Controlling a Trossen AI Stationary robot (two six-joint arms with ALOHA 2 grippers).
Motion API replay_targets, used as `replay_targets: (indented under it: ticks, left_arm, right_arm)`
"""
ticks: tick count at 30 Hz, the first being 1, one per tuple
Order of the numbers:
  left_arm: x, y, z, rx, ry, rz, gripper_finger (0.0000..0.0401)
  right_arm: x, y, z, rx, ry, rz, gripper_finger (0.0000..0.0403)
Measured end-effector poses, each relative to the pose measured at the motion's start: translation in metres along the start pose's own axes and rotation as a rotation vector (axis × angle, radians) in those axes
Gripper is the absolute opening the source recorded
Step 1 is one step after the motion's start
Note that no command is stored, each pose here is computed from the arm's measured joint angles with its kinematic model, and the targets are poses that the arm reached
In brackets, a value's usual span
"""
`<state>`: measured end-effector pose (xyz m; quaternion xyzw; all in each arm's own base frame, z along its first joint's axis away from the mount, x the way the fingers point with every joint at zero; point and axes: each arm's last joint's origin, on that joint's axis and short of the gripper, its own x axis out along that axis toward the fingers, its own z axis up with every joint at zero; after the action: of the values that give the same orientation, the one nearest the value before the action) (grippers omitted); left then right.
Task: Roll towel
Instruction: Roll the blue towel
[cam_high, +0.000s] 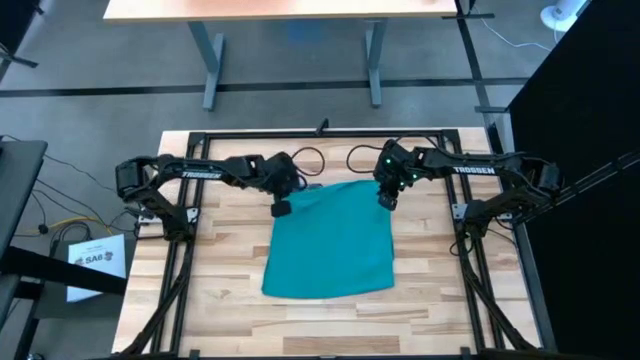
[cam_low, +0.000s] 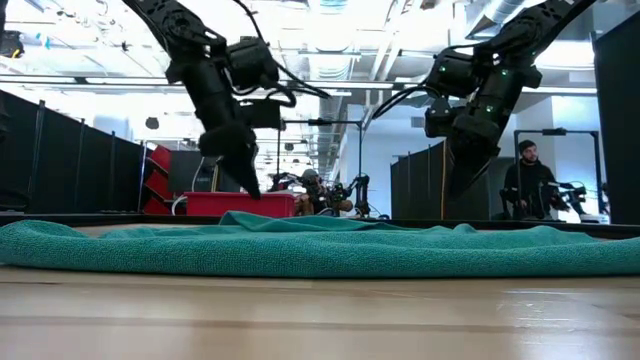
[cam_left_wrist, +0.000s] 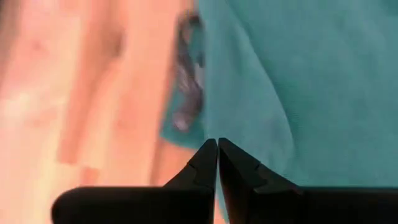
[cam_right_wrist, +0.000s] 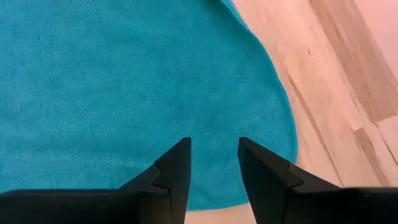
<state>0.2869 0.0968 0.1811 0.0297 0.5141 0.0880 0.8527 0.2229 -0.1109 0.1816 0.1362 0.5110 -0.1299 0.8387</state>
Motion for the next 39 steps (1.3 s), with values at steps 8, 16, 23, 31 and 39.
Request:
replay_targets:
  ticks: [8,16,23,31,39]
  left_arm:
    - [0.011,-0.016,0.007,0.101,0.011,-0.062,0.0051]
    - [0.021,-0.013,0.002,0.186,0.053,-0.06,0.0102]
    - [0.037,-0.019,0.0,0.198,0.086,-0.073,0.0086]
    - [0.017,-0.002,0.01,0.131,0.013,-0.026,0.0009]
    - [0.01,0.037,-0.002,-0.021,0.016,0.041,0.0004]
  right_arm:
    - [0.0,0.0,0.001,-0.003,-0.01,-0.001,0.0121]
    - [0.0,0.0,0.001,-0.003,-0.009,-0.001,0.0121]
    - [0.0,0.0,-0.001,0.005,0.005,0.0,0.0121]
    - [0.0,0.0,-0.003,0.009,0.029,0.001,0.0121]
    - [0.0,0.0,-0.004,0.01,0.036,0.002,0.0121]
